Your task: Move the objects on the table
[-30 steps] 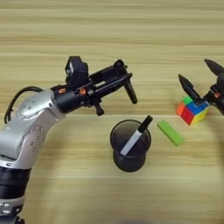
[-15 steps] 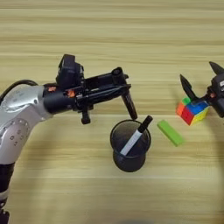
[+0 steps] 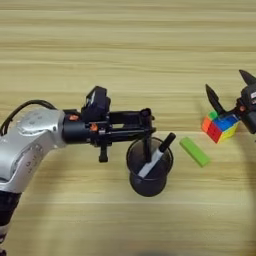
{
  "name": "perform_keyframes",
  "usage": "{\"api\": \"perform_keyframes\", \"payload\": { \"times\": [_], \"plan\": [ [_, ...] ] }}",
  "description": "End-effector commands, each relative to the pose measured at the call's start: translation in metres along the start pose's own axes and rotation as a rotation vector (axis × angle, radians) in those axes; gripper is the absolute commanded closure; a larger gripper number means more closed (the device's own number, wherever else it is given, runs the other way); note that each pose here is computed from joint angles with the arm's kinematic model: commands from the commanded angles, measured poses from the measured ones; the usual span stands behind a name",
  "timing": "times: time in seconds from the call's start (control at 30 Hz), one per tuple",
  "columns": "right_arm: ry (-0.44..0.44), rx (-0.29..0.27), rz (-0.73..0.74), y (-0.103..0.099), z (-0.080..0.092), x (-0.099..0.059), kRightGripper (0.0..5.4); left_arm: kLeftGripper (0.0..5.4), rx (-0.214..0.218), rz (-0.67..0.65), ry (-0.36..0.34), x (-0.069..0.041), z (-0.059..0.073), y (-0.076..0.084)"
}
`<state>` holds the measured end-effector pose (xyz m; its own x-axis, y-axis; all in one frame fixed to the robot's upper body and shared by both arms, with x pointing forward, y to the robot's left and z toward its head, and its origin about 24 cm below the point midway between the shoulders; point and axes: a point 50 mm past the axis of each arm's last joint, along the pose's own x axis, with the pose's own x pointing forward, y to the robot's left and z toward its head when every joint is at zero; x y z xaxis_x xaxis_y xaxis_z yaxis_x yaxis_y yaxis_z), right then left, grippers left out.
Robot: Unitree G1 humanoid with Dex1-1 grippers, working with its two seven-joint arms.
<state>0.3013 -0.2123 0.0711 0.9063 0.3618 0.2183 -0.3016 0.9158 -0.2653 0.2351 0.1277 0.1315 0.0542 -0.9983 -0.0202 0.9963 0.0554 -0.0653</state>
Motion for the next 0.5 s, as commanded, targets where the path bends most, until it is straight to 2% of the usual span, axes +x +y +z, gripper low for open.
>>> {"api": "perform_keyframes", "payload": {
  "times": [0.03,0.5],
  "plan": [
    [-0.027,-0.016,0.005,0.000,0.006,0.006,0.00,4.36,0.012,-0.006,0.034,-0.002,-0.004,0.000],
    [-0.029,-0.017,0.006,0.000,0.007,0.007,0.00,4.36,0.012,-0.025,0.102,0.001,-0.022,-0.002]
  ]
}}
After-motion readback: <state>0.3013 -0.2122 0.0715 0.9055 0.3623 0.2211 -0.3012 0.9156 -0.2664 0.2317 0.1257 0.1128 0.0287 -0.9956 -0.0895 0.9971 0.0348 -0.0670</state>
